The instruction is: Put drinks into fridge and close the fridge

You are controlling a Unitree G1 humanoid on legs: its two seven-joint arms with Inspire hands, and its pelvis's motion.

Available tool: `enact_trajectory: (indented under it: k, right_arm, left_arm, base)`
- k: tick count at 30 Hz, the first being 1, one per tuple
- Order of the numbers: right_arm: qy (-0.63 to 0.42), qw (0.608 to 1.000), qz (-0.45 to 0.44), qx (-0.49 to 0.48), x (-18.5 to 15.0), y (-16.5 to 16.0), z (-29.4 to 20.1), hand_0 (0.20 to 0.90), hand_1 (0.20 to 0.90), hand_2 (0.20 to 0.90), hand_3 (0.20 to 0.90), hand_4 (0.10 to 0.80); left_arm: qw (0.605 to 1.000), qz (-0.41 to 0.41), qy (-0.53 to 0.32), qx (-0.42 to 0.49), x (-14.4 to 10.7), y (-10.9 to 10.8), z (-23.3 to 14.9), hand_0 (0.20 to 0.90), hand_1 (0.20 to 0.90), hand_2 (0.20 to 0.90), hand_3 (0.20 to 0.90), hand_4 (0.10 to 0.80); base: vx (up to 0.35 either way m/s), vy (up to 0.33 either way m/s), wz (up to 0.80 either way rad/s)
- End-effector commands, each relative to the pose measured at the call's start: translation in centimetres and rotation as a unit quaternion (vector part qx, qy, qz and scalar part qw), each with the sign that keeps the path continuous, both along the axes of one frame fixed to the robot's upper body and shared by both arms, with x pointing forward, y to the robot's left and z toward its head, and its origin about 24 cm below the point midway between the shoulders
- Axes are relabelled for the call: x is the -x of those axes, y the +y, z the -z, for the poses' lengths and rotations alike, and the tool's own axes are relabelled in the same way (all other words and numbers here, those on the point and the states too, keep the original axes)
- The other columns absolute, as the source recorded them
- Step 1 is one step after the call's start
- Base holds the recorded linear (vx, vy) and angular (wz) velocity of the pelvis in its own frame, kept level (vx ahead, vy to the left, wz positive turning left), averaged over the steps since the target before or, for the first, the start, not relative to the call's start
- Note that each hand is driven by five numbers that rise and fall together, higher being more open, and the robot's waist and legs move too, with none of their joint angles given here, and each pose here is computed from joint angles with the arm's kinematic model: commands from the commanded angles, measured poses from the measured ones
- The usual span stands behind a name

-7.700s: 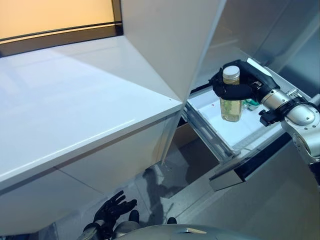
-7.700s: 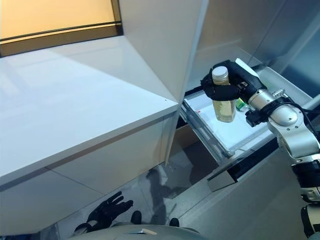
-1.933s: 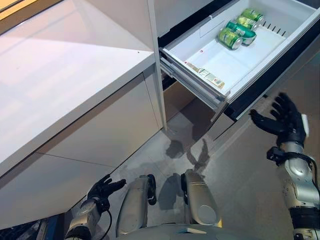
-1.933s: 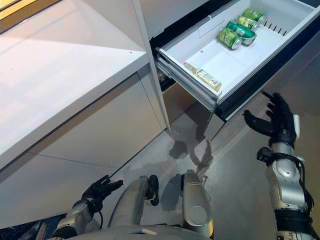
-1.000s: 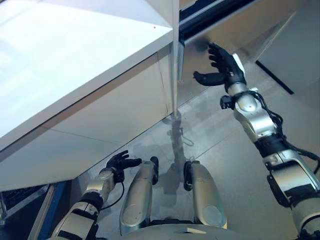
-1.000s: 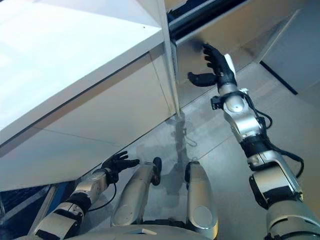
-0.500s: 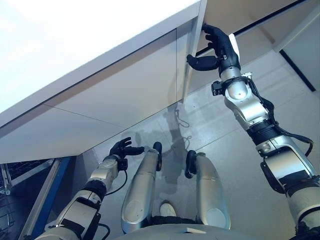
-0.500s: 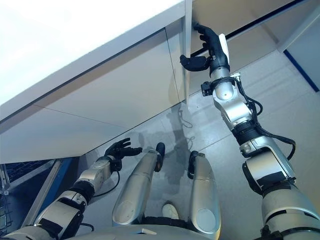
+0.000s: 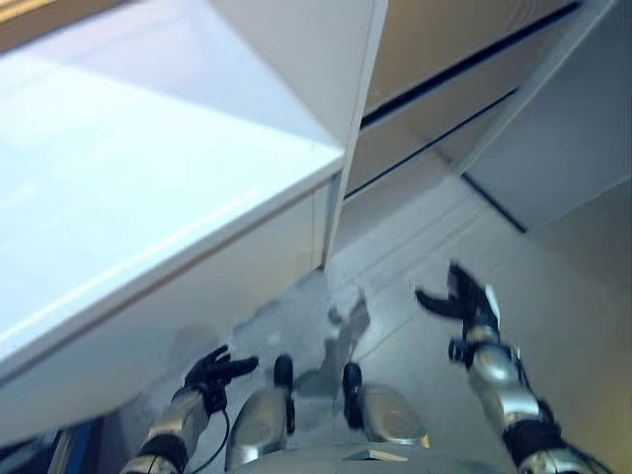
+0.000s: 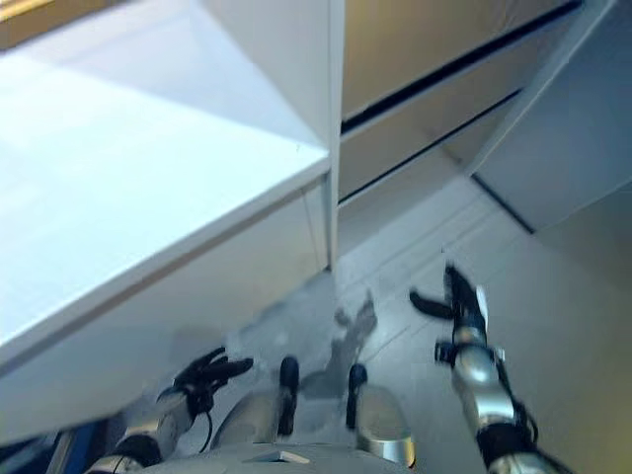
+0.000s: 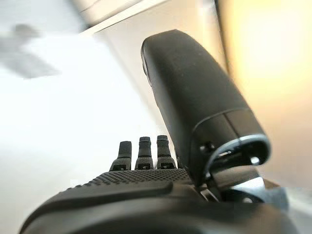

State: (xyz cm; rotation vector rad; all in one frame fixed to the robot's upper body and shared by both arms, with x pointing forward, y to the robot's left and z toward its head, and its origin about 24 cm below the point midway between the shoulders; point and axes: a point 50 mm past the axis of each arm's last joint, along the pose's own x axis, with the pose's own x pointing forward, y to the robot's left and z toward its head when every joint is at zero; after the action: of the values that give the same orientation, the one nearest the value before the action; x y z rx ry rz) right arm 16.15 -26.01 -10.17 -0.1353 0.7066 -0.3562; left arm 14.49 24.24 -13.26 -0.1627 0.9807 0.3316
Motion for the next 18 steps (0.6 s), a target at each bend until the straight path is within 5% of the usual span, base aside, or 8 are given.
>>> enact_trajectory:
  k: [1, 9, 18]
  right_arm:
    - [0.025, 1.0, -0.017, 0.005, 1.0, -0.9, 1.0, 0.9, 0.9, 0.9, 0.9, 0.8]
    - [0.274, 0.956, -0.055, -0.089, 10.3, 1.3, 6.1, 0.9, 0.9, 0.9, 0.9, 0.8]
    - [0.337, 0.933, -0.035, -0.122, 12.2, 2.4, 6.8, 0.9, 0.9, 0.9, 0.9, 0.8]
  left_arm:
    - [1.0, 0.004, -0.008, -0.016, 1.5, 1.6, 0.2, 0.9, 0.9, 0.9, 0.9, 0.8]
    - [0.999, 0.039, 0.03, -0.01, 5.1, 0.7, 2.0, 0.9, 0.9, 0.9, 0.9, 0.8]
    - [0.998, 0.058, 0.038, 0.005, 5.7, -1.0, 2.6, 0.9, 0.9, 0.9, 0.9, 0.8]
  base:
    - [-0.052, -0.063, -0.11]
    - [-0.053, -0.029, -0.04]
    - [0.0, 0.0, 0.0]
